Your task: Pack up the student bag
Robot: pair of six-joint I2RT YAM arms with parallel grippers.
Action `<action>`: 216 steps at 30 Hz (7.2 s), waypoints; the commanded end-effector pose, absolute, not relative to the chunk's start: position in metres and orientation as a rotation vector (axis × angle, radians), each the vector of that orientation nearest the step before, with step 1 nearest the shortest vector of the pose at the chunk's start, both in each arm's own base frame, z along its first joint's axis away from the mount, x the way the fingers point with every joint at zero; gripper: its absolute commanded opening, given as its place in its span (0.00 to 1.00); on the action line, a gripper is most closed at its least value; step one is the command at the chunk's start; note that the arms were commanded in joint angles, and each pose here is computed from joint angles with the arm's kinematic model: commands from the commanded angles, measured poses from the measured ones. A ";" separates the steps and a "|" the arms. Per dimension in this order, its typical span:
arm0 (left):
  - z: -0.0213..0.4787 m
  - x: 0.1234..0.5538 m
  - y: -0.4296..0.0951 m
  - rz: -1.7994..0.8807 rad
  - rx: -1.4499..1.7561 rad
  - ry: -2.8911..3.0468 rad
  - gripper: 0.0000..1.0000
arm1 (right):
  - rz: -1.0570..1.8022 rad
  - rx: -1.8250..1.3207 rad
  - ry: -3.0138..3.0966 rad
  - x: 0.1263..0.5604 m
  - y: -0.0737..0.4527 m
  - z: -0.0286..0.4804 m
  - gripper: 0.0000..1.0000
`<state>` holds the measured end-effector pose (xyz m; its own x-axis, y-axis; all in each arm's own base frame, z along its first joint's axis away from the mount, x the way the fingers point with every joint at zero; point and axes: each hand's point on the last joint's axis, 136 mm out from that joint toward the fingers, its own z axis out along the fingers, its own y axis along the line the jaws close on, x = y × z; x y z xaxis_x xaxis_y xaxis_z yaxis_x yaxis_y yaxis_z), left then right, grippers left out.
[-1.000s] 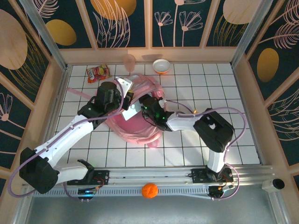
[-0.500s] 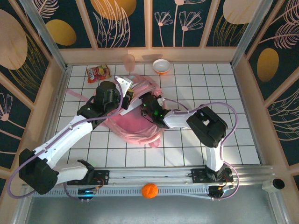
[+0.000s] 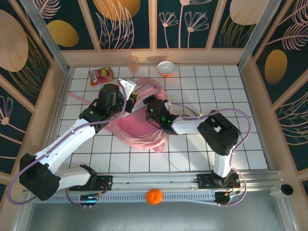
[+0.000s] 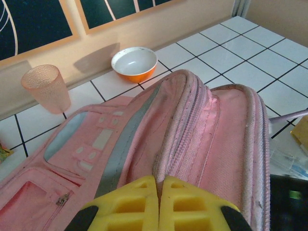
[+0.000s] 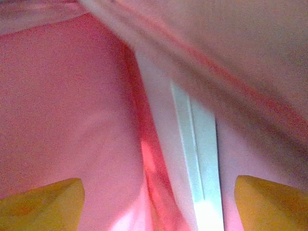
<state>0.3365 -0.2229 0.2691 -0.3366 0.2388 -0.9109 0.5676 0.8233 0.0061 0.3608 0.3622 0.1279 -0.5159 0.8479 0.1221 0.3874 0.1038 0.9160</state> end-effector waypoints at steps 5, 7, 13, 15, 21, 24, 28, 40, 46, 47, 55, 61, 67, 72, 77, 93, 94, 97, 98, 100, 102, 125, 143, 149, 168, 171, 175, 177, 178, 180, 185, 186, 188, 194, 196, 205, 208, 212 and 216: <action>0.328 0.339 -0.227 -0.448 0.531 1.722 0.00 | 1.461 1.075 1.917 0.317 0.322 0.191 0.83; 0.324 0.340 -0.228 -0.447 0.537 1.728 0.00 | 1.427 1.053 1.923 0.308 0.306 0.198 0.83; 0.264 0.332 -0.240 -0.456 0.686 1.813 0.00 | 1.195 0.975 1.930 0.289 0.251 0.223 0.83; 0.231 0.323 -0.250 -0.496 0.790 1.860 0.00 | 1.125 0.948 1.914 0.286 0.233 0.232 0.83; 0.125 0.293 -0.257 -0.509 1.044 2.077 0.00 | 1.072 0.890 1.885 0.280 0.200 0.242 0.83; 0.081 0.279 -0.256 -0.424 1.156 2.191 0.00 | 1.049 0.882 1.902 0.278 0.193 0.235 0.83; 0.052 0.267 -0.260 -0.413 1.221 2.263 0.00 | 1.089 0.871 1.917 0.276 0.196 0.228 0.83; 0.118 0.274 -0.334 -0.716 1.069 2.069 0.02 | 1.021 0.720 1.998 0.282 0.198 0.227 0.82; 0.163 0.288 -0.326 -0.633 1.009 2.013 0.42 | 0.966 0.510 2.042 0.286 0.205 0.234 0.79; 0.171 0.291 -0.317 -0.606 0.991 2.016 0.49 | 0.948 0.486 2.048 0.287 0.205 0.234 0.79; 0.193 0.313 -0.196 -0.519 0.602 2.179 0.71 | 0.981 0.322 2.110 0.288 0.227 0.233 0.79; 0.138 0.301 -0.147 -0.633 0.327 2.402 0.73 | 1.053 0.225 2.178 0.288 0.253 0.224 0.79; 0.113 0.311 -0.130 -0.657 0.199 2.439 0.75 | 1.097 0.182 2.206 0.286 0.265 0.222 0.79; 0.108 0.326 -0.116 -0.671 0.150 2.437 0.85 | 1.107 0.193 2.220 0.282 0.268 0.214 0.79; 0.098 0.325 -0.114 -0.711 0.109 2.469 0.84 | 1.079 0.207 2.285 0.274 0.266 0.196 0.78; 0.075 0.298 -0.124 -0.858 0.031 2.506 0.73 | 1.103 0.201 2.330 0.262 0.275 0.181 0.76; 0.079 0.298 -0.125 -0.865 0.035 2.489 0.70 | 1.102 0.200 2.331 0.261 0.274 0.180 0.76; 0.090 0.300 -0.123 -0.842 0.046 2.449 0.57 | 1.102 0.207 2.331 0.261 0.273 0.179 0.75; 0.093 0.300 -0.122 -0.833 0.050 2.440 0.52 | 1.102 0.209 2.331 0.261 0.273 0.179 0.75; 0.095 0.299 -0.118 -0.800 0.048 2.437 0.46 | 1.104 0.208 2.333 0.261 0.274 0.178 0.74; 0.095 0.299 -0.114 -0.762 0.043 2.441 0.41 | 1.109 0.206 2.335 0.261 0.275 0.178 0.74; 0.080 0.291 -0.101 -0.663 0.003 2.490 0.00 | 1.137 0.302 2.445 0.237 0.285 0.151 0.66; 0.103 0.282 -0.120 -0.780 0.108 2.415 0.00 | 1.344 0.574 2.384 0.229 0.347 0.120 0.49; 0.106 0.276 -0.141 -0.793 0.214 2.418 0.00 | 1.376 0.577 2.262 0.266 0.351 0.136 0.41; 0.100 0.249 -0.208 -0.914 0.563 2.482 0.00 | 1.356 0.572 2.155 0.313 0.352 0.153 0.32; 0.100 0.244 -0.220 -0.922 0.622 2.478 0.00 | 1.366 0.567 2.147 0.316 0.357 0.155 0.32; 0.100 0.235 -0.239 -0.953 0.710 2.440 0.04 | 1.409 0.540 2.145 0.316 0.367 0.162 0.31; 0.096 0.235 -0.245 -0.947 0.732 2.441 0.09 | 1.414 0.538 2.139 0.317 0.368 0.164 0.31; 0.096 0.235 -0.247 -0.946 0.739 2.441 0.11 | 1.411 0.540 2.138 0.317 0.368 0.164 0.31; 0.098 0.237 -0.252 -0.948 0.762 2.432 0.15 | 1.394 0.538 2.144 0.317 0.365 0.164 0.31; 0.119 0.243 -0.258 -0.953 0.791 2.351 0.37 | 1.303 0.508 2.183 0.317 0.347 0.157 0.31; 0.124 0.245 -0.256 -0.929 0.792 2.335 0.44 | 1.278 0.486 2.202 0.317 0.343 0.154 0.32; 0.133 0.252 -0.249 -0.855 0.789 2.307 0.53 | 1.225 0.435 2.233 0.318 0.333 0.152 0.35; 0.158 0.271 -0.207 -0.624 0.790 2.212 0.73 | 0.996 0.251 2.316 0.306 0.303 0.155 0.49; 0.160 0.275 -0.188 -0.496 0.849 2.171 0.77 | 0.948 0.213 2.329 0.300 0.294 0.156 0.51; 0.114 0.237 -0.148 -0.077 1.475 1.930 0.75 | 1.008 -0.020 2.323 0.258 0.293 0.157 0.51; 0.104 0.235 -0.149 -0.062 1.528 1.892 0.74 | 1.030 -0.116 2.333 0.242 0.307 0.154 0.50; 0.086 0.249 -0.141 0.078 1.536 1.884 0.74 | 1.090 -0.167 2.362 0.226 0.323 0.146 0.50; 0.081 0.261 -0.137 0.182 1.523 1.872 0.64 | 1.161 -0.138 2.387 0.212 0.332 0.136 0.48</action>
<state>0.2437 -0.1390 0.0738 -0.1116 0.8792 -0.4631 0.8520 0.3245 0.4108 0.2212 0.3240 0.1415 -0.8648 0.1169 -0.4883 -0.2952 0.6683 0.6828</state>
